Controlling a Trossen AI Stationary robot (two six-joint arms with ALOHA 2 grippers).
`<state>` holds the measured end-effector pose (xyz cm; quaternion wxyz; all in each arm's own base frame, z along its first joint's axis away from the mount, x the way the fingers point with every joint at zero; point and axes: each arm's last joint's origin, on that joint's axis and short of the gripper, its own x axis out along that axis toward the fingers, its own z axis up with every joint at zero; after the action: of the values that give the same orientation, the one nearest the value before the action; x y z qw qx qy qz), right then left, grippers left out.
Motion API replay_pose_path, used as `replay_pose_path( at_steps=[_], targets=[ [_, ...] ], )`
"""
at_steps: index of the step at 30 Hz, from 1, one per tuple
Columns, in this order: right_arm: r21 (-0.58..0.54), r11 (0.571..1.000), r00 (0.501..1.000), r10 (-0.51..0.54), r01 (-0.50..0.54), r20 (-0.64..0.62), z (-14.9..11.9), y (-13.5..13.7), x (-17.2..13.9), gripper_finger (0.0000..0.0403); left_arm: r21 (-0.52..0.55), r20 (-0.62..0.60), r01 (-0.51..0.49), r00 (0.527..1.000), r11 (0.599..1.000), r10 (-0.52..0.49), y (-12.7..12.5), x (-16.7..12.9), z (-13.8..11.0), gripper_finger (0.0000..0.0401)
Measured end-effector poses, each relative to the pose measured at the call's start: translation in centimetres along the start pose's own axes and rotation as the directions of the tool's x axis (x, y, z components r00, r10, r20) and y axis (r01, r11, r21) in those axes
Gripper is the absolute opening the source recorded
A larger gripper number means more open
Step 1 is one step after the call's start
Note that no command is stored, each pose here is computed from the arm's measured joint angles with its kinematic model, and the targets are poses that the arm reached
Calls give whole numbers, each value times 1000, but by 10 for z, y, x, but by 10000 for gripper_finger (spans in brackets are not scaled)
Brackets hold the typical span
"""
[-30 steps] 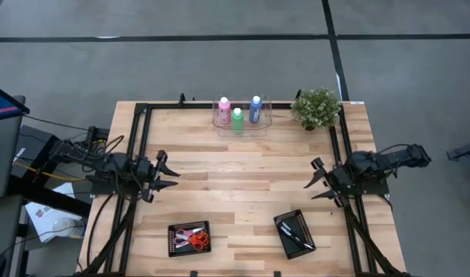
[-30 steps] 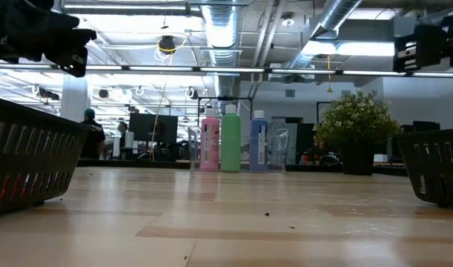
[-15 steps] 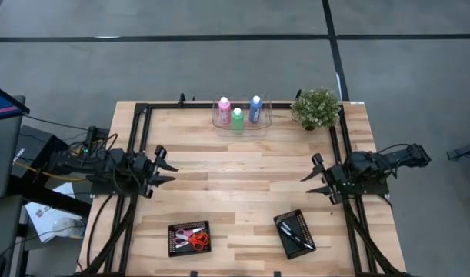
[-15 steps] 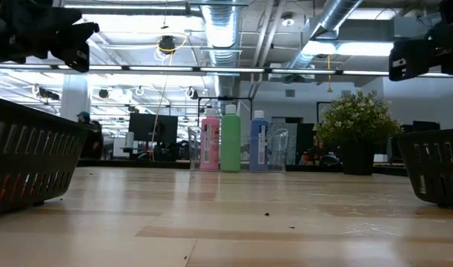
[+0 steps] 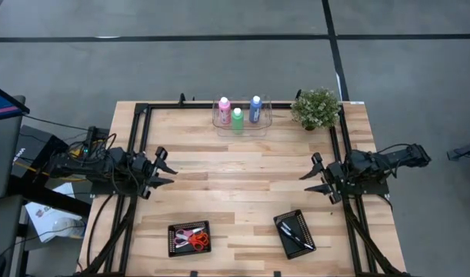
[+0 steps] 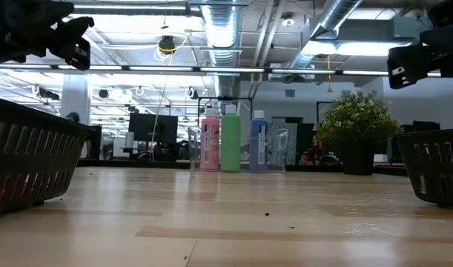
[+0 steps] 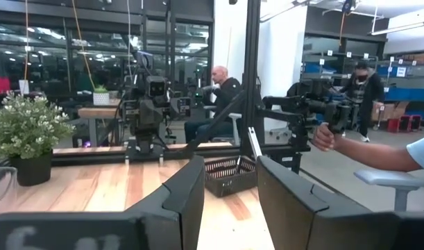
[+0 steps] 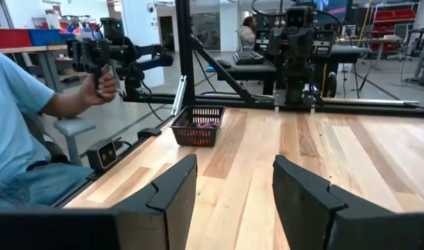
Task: Pick & Place Paint Supplies
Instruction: Return to Home Position
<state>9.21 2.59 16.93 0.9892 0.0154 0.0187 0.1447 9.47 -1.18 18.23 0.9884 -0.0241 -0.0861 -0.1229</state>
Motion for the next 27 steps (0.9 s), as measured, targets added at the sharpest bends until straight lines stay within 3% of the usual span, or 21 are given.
replay_pose_path(
  at_steps=[27],
  targets=[
    [18,1000,1000,0,0,0,0,0,0,173,-21,-123,-8,992,1000,5,2,7,-11,125]
  ],
)
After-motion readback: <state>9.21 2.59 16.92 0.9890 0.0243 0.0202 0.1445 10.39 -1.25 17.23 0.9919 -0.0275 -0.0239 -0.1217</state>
